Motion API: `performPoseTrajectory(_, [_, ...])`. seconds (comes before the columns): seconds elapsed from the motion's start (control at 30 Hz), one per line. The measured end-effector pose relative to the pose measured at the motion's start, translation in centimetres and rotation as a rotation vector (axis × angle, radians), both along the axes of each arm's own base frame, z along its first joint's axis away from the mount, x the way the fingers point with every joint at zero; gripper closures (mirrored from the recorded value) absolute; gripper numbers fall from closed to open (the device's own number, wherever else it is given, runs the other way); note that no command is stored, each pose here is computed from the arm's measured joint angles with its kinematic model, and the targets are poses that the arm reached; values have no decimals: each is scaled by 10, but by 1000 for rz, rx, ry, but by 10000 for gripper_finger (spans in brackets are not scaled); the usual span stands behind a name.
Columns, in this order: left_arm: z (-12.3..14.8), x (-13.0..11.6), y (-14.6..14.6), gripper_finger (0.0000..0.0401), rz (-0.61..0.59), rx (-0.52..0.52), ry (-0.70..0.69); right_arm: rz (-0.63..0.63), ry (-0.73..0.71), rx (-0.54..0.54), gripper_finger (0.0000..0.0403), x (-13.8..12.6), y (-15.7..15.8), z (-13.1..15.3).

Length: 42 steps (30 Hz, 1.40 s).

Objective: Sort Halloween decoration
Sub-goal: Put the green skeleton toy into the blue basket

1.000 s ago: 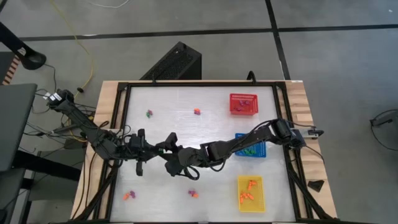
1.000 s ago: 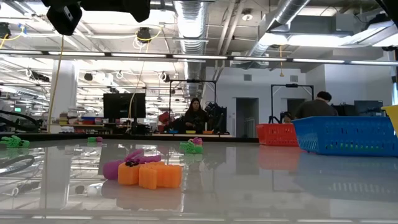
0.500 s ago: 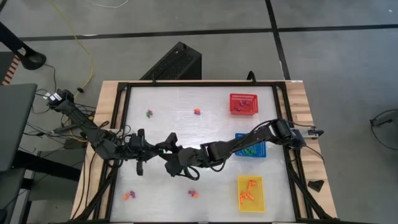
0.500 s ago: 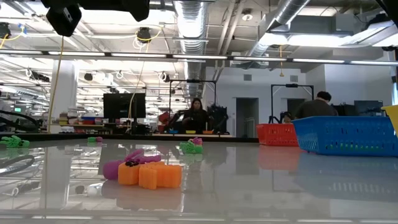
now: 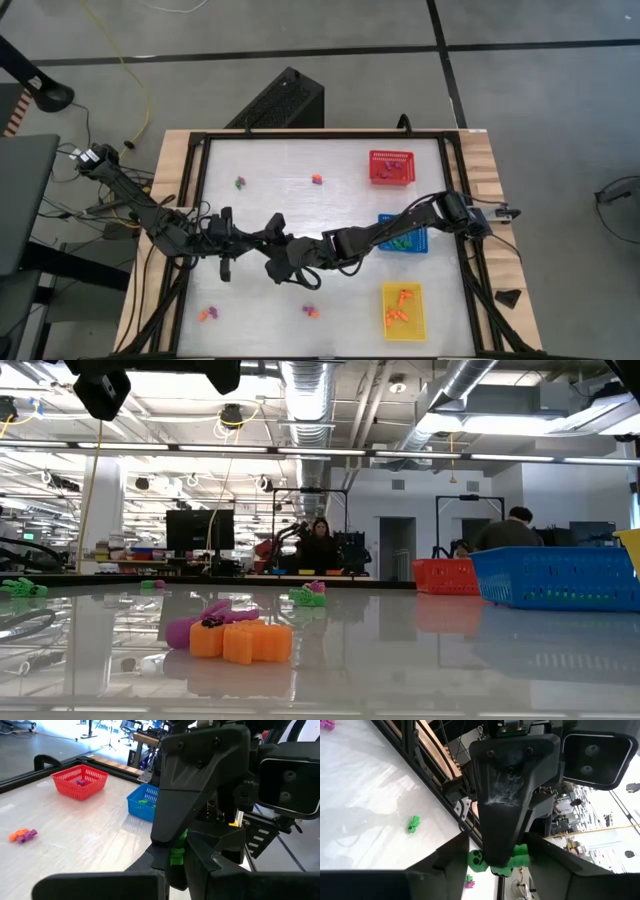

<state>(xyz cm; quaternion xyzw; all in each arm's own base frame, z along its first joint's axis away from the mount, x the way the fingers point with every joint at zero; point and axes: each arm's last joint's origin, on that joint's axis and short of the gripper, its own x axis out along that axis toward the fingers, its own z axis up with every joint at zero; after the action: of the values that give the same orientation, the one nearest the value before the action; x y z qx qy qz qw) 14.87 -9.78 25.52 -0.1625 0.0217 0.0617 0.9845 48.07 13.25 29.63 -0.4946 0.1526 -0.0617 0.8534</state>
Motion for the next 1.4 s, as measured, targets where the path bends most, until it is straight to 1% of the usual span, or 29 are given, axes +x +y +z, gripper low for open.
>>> performPoseTrajectory(0.17, [0,0,0,382,4,-4,-1,-5,-1,-1,223,0,0,0])
performPoseTrajectory(0.33, [0,0,0,375,-3,1,0,-4,0,-1,219,0,0,0])
performPoseTrajectory(0.47, [0,0,0,337,-7,29,3,-5,3,-2,214,0,0,0])
performPoseTrajectory(0.63, [2,-1,1,283,-12,43,-1,-21,8,-11,224,0,-1,-1])
performPoseTrajectory(0.77, [5,-4,3,253,-15,39,-13,-26,6,-11,233,0,-1,0])
performPoseTrajectory(0.87, [7,-7,5,238,-24,34,-18,-27,4,-11,238,0,-1,0])
performPoseTrajectory(1.2, [10,-17,14,232,-16,15,-14,-18,23,-15,259,-1,1,-2])
performPoseTrajectory(1.4, [17,-28,23,232,-17,6,-44,-11,32,-31,261,-2,5,-3])
